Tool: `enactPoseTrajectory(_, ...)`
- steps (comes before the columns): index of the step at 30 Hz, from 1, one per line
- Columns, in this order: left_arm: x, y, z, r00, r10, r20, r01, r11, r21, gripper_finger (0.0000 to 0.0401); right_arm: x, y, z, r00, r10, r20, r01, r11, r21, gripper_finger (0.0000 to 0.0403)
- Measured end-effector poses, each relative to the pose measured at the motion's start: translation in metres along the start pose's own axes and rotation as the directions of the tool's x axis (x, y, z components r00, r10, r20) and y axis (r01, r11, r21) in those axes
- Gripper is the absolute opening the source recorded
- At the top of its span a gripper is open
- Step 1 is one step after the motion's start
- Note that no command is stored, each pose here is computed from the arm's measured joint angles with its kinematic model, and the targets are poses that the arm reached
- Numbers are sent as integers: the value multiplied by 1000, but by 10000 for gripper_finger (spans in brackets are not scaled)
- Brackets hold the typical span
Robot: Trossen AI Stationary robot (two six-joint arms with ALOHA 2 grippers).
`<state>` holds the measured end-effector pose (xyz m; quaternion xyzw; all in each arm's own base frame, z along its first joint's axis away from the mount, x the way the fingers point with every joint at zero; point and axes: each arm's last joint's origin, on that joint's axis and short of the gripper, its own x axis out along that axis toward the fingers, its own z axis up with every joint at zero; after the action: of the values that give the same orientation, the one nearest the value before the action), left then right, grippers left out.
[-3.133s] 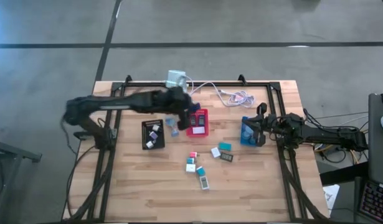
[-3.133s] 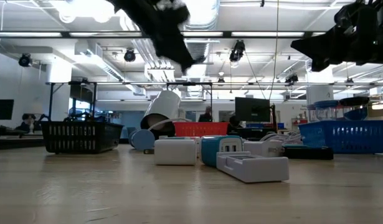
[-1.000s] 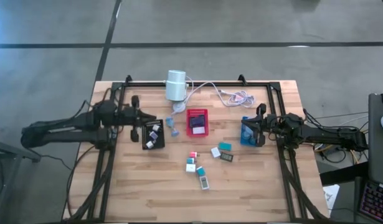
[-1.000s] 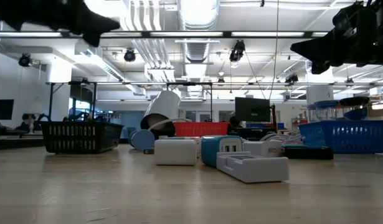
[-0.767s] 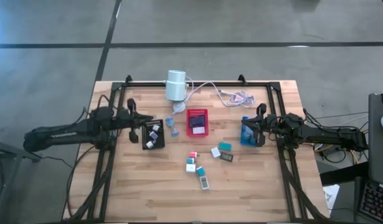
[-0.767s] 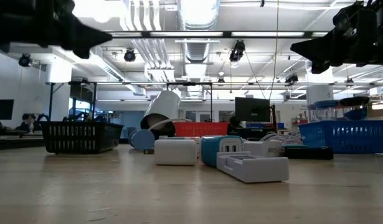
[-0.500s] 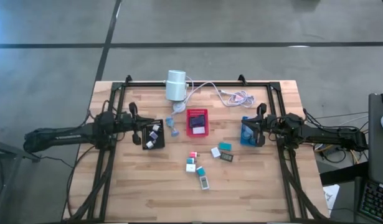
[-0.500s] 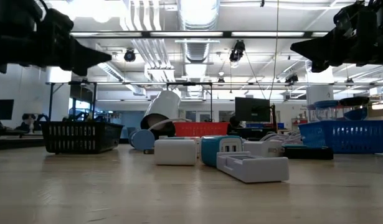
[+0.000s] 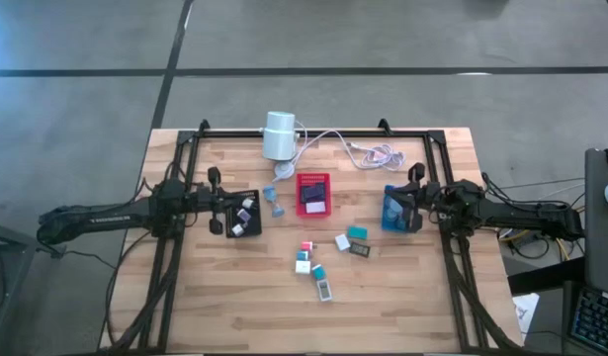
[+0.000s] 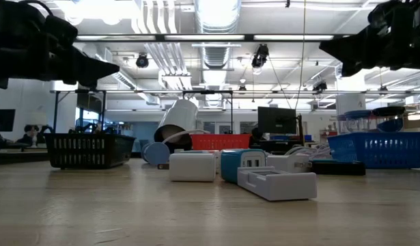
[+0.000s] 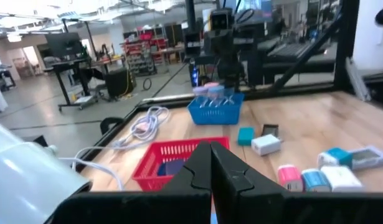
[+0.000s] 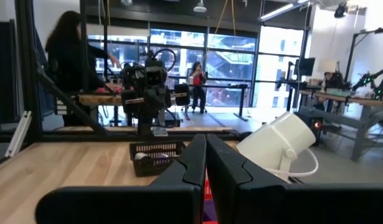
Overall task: Pick & Place Office items
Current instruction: Put the bottom blue charger adapter into the black basket
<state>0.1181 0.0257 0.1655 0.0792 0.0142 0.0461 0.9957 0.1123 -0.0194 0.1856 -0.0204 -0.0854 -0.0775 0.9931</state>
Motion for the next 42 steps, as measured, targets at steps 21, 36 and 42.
enactPoseTrajectory(21, 1, -2, 0, 999, -52, 7, 52, 996, -77, 0, 1, 0, -3, 1000, 1, -24, 1, 999, 51, 8)
enactPoseTrajectory(36, 61, -25, 36, 951, -175, -254, 134, 976, -169, 0, 1, -4, -3, 992, -122, -26, 124, 990, 64, 8)
enactPoseTrajectory(42, 112, -61, 38, 859, -254, -445, 190, 965, -184, 0, 1, -4, -3, 992, -124, -30, 126, 990, 70, 8)
